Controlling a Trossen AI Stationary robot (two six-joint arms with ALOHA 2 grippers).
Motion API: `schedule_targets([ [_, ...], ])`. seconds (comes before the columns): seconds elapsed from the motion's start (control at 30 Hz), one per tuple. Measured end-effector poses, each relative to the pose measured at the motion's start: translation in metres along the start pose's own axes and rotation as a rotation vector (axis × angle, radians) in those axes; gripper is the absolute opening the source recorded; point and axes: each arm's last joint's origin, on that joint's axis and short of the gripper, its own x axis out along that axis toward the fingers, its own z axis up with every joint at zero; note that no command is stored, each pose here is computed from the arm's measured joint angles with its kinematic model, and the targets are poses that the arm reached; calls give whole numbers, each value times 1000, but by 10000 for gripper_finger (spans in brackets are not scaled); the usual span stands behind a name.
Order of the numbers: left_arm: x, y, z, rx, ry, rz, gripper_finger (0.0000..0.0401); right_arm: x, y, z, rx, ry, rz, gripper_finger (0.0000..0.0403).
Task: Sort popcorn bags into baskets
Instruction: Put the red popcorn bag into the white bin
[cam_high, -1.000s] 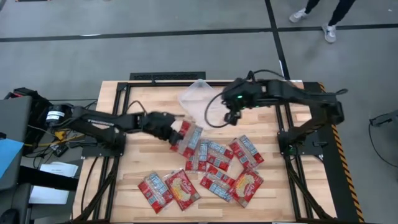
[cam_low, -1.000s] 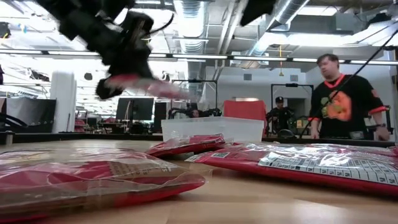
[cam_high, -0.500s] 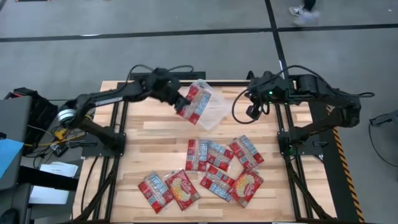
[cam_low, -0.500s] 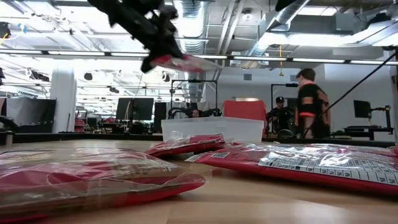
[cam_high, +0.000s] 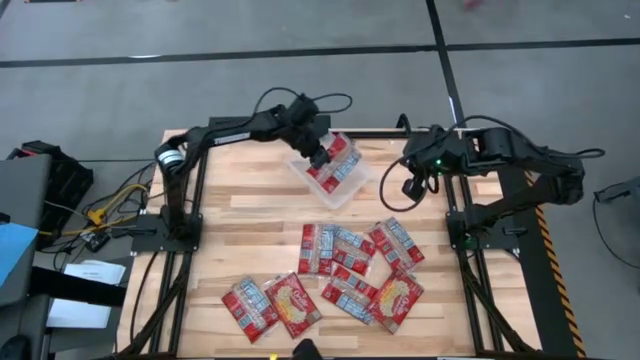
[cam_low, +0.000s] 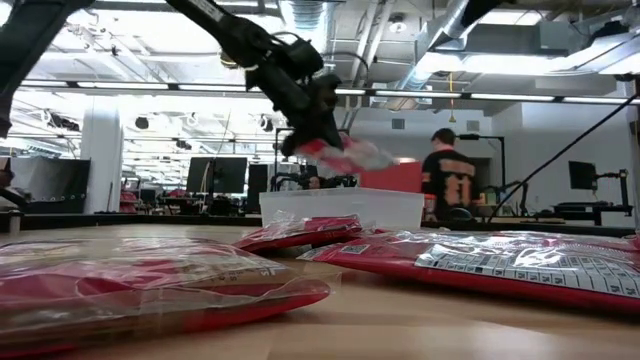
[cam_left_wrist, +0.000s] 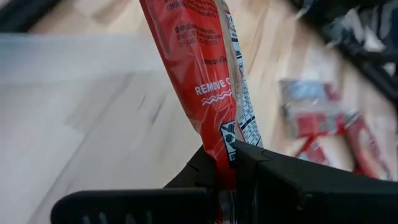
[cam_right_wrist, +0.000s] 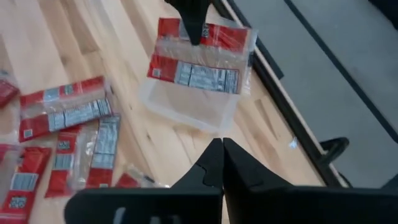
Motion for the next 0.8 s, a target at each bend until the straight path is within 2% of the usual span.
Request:
schedule_targets([
  [0.2, 22, 7, -8, -7, 60, 12, 6, 4, 5, -5, 4, 5, -32, 34],
  [0.37, 23, 7, -7, 26, 43, 53, 5, 4, 6, -3, 8, -20, -50, 39],
  [0.5, 22, 8, -8, 2, 59, 34, 5, 4, 5, -3, 10, -22, -66, 29],
  [0.67, 25, 2, -10, 16, 63, 49, 29, 4, 4, -3, 4, -25, -79, 18],
  [0.8, 26, -1, -10, 38, 62, 51, 60, 4, 4, -3, 4, -25, -79, 25],
])
